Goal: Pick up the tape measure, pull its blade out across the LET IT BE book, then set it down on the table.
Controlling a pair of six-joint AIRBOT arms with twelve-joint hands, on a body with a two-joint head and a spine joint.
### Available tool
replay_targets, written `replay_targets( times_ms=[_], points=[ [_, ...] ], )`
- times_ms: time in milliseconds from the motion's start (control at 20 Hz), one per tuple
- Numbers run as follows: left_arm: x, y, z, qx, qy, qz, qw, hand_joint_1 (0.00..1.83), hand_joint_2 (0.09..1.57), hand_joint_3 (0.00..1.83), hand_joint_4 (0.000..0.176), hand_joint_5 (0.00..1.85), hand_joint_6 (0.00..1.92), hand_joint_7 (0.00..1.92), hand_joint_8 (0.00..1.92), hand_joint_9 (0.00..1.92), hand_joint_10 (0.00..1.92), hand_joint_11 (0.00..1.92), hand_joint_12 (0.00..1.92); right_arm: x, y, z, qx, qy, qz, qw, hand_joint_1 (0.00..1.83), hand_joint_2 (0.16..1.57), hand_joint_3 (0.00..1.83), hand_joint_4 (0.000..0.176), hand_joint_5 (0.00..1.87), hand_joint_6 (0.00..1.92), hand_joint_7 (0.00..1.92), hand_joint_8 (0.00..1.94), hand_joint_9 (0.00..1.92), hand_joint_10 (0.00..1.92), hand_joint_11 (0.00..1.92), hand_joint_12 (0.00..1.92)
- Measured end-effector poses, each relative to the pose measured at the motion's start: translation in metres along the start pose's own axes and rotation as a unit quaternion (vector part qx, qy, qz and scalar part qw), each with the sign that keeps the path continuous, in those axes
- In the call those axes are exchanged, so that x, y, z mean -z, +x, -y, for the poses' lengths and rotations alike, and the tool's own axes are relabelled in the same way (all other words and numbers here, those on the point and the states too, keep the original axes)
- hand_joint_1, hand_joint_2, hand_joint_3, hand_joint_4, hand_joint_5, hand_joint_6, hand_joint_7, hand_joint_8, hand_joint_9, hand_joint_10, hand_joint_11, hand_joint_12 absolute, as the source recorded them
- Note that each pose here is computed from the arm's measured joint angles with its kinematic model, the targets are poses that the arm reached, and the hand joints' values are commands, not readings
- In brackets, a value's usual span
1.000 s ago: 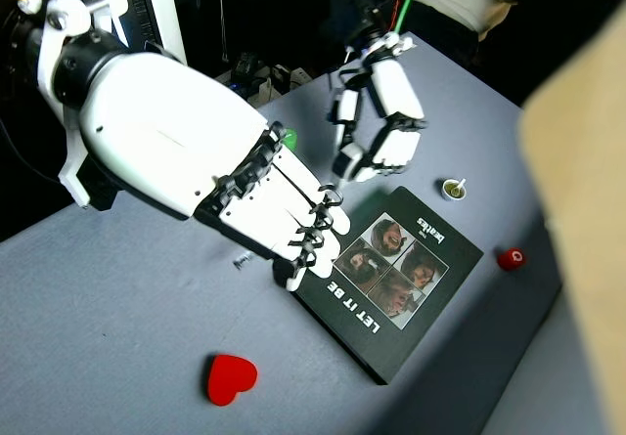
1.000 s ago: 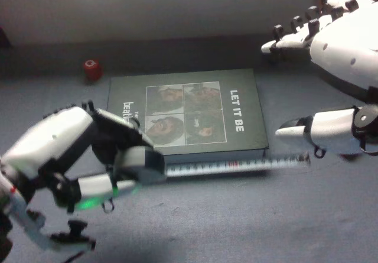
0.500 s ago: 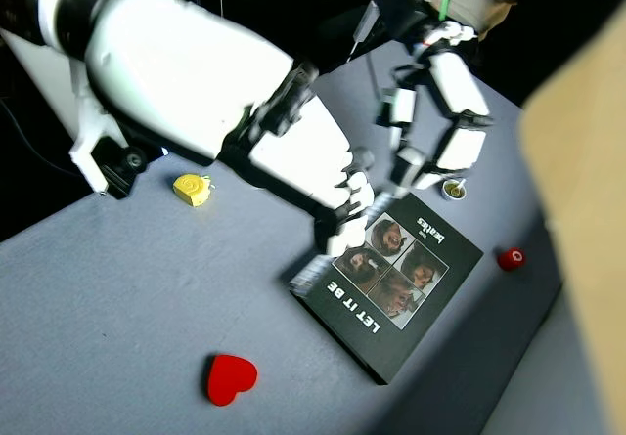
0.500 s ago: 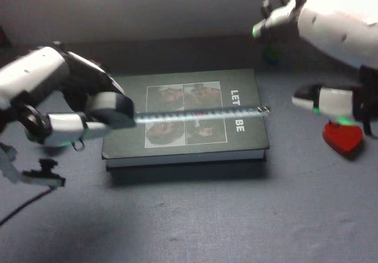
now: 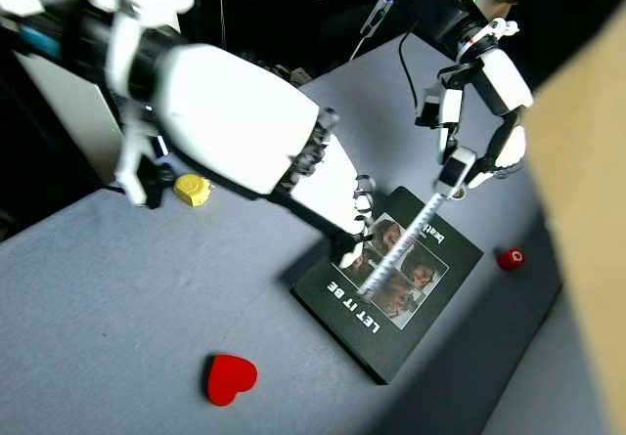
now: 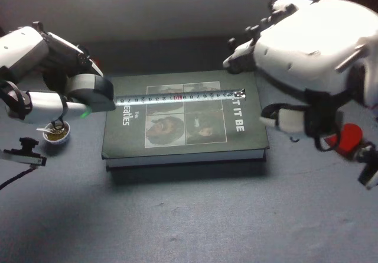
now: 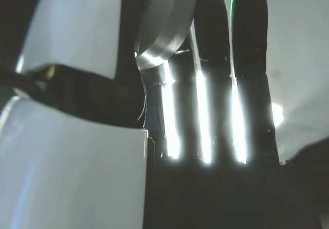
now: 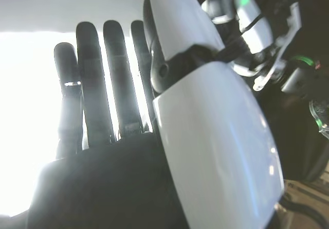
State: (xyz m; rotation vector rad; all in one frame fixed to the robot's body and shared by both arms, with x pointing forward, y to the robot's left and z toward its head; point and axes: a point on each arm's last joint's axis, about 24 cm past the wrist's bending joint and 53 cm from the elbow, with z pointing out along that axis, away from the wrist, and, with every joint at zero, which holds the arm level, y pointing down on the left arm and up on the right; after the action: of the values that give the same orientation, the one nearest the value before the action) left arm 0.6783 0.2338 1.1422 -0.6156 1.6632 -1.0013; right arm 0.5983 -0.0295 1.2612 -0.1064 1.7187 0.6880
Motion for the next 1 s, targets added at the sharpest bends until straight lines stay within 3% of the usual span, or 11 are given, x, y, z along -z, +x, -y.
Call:
replay_targets(
  times_ms=[150, 350, 600, 800, 1000],
  points=[
    [-0.002, -0.001, 0.004, 0.024, 0.000, 0.008, 0.9997, 1.39, 1.07, 0.00, 0.000, 1.11, 0.59, 1.08, 0.86, 0.92, 1.21, 0.82, 1.02, -0.009, 0.008, 0.000, -0.024, 0.004, 0.004, 0.9997, 1.08, 1.15, 0.01, 0.000, 0.58, 0.02, 0.61, 0.02, 0.58, 0.03, 0.11, 1.15],
    [-0.004, 0.002, 0.007, 0.036, 0.001, 0.007, 0.9993, 1.39, 1.07, 0.00, 0.000, 1.09, 0.61, 1.10, 0.83, 0.93, 1.19, 0.82, 1.02, -0.022, -0.006, 0.001, -0.034, 0.001, 0.043, 0.9985, 1.08, 1.15, 0.01, 0.000, 0.61, 0.02, 0.62, 0.02, 0.60, 0.03, 0.12, 1.15],
    [-0.004, -0.002, 0.010, 0.037, 0.006, 0.010, 0.9993, 1.39, 1.07, 0.00, 0.000, 1.12, 0.55, 1.09, 0.84, 0.93, 1.19, 0.82, 1.04, -0.031, -0.014, 0.008, -0.051, 0.010, 0.080, 0.9954, 1.08, 1.16, 0.00, 0.000, 0.63, 0.01, 0.63, 0.01, 0.61, 0.03, 0.14, 1.15],
    [-0.005, -0.012, 0.012, 0.029, 0.009, 0.015, 0.9994, 1.39, 1.07, 0.00, 0.000, 1.12, 0.56, 1.09, 0.84, 0.94, 1.19, 0.82, 1.04, -0.047, -0.007, 0.021, -0.093, 0.023, 0.075, 0.9926, 1.08, 1.16, 0.00, 0.000, 0.63, 0.01, 0.63, 0.01, 0.62, 0.02, 0.15, 1.16],
    [-0.006, -0.010, 0.017, 0.022, 0.016, 0.007, 0.9996, 1.39, 1.06, 0.00, 0.000, 1.12, 0.56, 1.10, 0.83, 0.95, 1.16, 0.84, 1.02, -0.063, -0.017, 0.025, -0.107, 0.032, 0.094, 0.9894, 1.09, 1.16, 0.00, 0.000, 0.62, 0.01, 0.64, 0.00, 0.62, 0.02, 0.14, 1.16]
  ],
)
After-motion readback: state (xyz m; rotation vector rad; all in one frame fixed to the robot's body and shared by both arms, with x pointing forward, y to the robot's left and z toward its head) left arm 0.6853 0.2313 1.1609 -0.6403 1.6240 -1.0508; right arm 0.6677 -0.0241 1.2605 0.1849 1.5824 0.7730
